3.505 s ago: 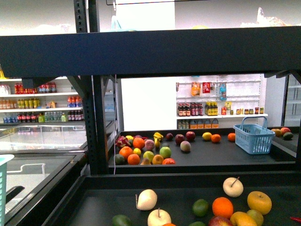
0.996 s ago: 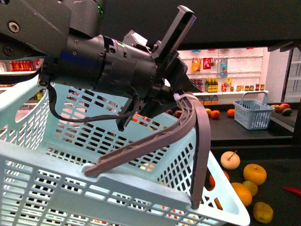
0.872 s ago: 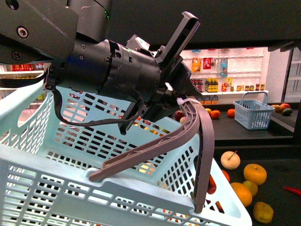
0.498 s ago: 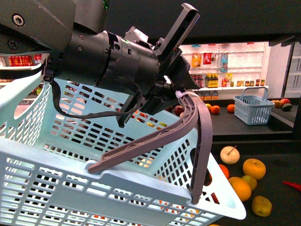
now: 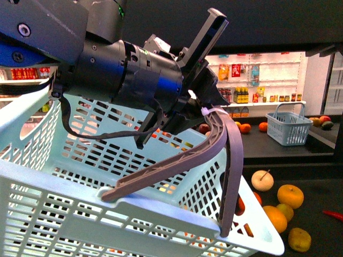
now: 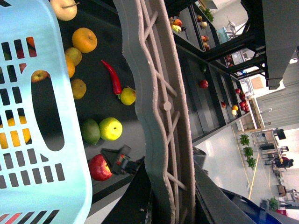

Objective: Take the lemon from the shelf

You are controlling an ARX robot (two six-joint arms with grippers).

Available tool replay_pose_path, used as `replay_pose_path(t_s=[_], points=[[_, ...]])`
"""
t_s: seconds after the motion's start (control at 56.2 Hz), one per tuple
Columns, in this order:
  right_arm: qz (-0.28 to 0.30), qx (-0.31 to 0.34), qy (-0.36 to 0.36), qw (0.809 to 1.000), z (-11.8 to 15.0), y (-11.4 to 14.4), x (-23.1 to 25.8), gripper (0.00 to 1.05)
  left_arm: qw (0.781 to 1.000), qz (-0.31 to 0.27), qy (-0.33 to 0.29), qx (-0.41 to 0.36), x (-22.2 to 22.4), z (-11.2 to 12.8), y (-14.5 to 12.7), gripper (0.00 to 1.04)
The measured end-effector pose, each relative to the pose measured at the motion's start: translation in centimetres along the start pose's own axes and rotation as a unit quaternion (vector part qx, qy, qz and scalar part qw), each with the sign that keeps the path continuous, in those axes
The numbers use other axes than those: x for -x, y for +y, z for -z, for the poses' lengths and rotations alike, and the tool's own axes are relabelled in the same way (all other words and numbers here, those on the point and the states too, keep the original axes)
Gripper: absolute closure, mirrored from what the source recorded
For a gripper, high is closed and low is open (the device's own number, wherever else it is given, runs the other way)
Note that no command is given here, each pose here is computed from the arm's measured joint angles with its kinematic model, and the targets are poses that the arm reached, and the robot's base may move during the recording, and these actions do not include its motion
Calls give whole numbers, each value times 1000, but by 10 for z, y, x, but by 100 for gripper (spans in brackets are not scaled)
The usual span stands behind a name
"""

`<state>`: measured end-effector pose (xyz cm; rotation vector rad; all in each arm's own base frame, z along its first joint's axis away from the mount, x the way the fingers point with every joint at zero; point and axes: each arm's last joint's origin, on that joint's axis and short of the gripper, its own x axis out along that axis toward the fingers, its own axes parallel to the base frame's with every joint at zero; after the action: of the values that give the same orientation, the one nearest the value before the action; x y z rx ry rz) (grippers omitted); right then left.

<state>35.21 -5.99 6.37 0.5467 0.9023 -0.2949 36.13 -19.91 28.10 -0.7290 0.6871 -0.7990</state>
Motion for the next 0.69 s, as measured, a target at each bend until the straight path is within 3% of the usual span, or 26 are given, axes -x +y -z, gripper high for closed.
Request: replay_pose_path(t_s=[0.463, 0.694], points=[[-15, -34, 55, 998, 3, 82, -102, 2, 1000, 0, 0, 0, 0, 0, 0, 93], [-9, -40, 68, 997, 4, 104, -125, 2, 1000, -1, -1, 0, 0, 0, 0, 93]])
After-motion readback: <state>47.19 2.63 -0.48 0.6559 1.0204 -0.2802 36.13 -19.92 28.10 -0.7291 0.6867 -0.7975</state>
